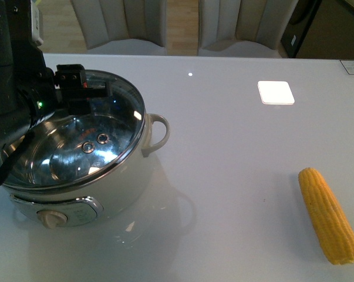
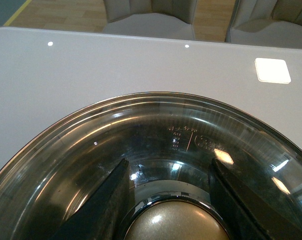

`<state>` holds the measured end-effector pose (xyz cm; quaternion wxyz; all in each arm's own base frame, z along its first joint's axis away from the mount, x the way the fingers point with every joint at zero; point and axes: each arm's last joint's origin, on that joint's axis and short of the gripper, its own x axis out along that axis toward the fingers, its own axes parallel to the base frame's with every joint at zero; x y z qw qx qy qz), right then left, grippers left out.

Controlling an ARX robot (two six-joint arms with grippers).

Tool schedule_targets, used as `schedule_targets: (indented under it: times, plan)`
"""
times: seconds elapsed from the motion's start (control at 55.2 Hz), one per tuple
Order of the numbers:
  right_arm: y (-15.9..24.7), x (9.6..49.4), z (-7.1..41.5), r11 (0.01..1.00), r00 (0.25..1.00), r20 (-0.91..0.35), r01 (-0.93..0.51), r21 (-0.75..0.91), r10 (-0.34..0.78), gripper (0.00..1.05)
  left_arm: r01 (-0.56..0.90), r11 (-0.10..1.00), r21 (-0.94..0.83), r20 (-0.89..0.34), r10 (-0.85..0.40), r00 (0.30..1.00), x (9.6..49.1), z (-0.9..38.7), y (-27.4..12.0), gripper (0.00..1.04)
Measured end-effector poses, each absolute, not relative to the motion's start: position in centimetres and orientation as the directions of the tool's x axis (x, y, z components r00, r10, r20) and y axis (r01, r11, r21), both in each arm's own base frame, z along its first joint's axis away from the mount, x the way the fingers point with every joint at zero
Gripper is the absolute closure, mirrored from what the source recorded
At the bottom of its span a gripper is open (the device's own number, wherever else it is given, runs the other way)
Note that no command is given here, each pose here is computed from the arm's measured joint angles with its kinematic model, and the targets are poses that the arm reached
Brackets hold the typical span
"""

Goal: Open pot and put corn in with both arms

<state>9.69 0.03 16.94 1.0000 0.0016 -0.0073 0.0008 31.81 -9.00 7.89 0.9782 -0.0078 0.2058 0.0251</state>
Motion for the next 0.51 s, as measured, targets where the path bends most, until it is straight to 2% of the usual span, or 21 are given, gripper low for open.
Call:
schedule_targets:
  times: [0.507]
  plan:
    - [0.0, 9.7, 16.9, 1.000, 1.000, 0.015, -0.002, 0.003, 0.002, 0.09, -0.061, 0.998, -0.029, -0.285, 0.050, 0.957, 31.8, 13.9, -8.0, 0.63]
